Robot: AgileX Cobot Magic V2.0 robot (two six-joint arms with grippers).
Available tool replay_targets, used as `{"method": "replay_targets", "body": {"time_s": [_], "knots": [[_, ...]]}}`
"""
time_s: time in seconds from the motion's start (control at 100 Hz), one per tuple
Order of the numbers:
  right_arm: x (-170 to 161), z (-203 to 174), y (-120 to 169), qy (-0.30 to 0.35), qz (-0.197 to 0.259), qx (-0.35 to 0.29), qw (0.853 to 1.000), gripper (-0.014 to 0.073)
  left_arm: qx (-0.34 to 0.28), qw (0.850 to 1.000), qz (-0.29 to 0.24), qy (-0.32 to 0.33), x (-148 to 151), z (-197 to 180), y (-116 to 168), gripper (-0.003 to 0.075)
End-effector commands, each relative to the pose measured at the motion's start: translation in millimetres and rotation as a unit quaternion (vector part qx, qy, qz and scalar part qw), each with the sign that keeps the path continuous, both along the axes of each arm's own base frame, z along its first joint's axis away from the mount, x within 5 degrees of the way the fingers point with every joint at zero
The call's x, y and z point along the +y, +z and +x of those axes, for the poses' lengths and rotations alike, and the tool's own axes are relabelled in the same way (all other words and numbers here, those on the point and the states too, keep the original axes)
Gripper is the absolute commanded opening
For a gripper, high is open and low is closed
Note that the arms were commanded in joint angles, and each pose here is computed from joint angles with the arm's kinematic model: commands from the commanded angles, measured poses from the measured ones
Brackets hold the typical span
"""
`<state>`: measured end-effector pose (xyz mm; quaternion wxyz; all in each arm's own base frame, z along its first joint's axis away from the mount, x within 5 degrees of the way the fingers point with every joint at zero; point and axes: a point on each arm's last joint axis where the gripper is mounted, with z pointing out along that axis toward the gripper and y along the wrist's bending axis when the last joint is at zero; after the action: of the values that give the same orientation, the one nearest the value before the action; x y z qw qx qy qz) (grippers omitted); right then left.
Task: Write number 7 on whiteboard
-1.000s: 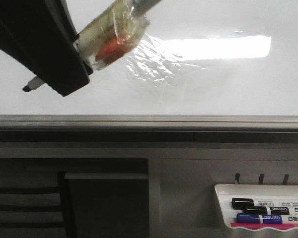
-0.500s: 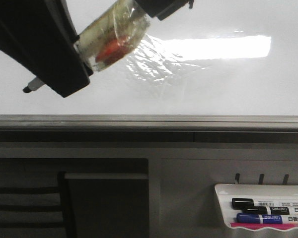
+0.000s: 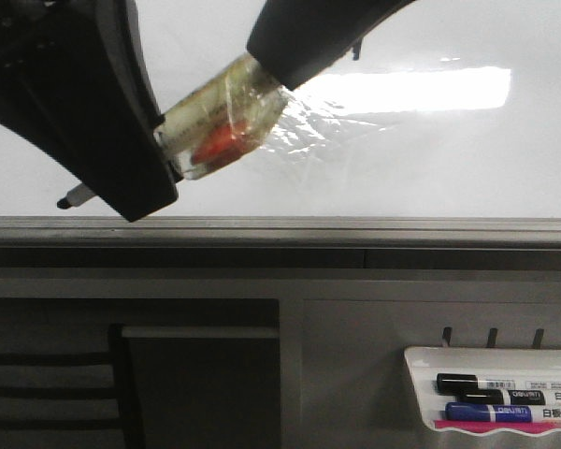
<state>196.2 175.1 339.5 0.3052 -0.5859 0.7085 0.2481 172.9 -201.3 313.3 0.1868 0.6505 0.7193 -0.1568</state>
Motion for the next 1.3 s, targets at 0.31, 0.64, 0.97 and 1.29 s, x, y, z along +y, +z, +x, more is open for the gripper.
{"method": "replay_targets", "body": {"time_s": [0.31, 0.64, 0.97, 1.29], "knots": [[2.1, -2.3, 17.3, 0.01, 0.034, -0.029, 0.999, 0.0312, -0.038, 0.998, -0.049, 0.009, -4.8, 0.8, 18.8, -0.002], [4.1, -1.4, 16.8, 0.009, 0.043, -0.021, 0.999, 0.0295, -0.039, 0.998, -0.05, 0.01, -4.9, 1.0, 18.9, -0.002], [6.5, 3.9, 12.4, 0.002, 0.041, -0.019, 0.999, 0.0185, -0.039, 0.998, -0.05, 0.01, -4.9, 1.0, 18.9, -0.002], [6.4, 3.5, 12.3, 0.004, 0.04, -0.017, 0.999, 0.0018, -0.043, 0.997, -0.06, 0.015, -6.4, 2.0, 20.1, -0.001]]}}
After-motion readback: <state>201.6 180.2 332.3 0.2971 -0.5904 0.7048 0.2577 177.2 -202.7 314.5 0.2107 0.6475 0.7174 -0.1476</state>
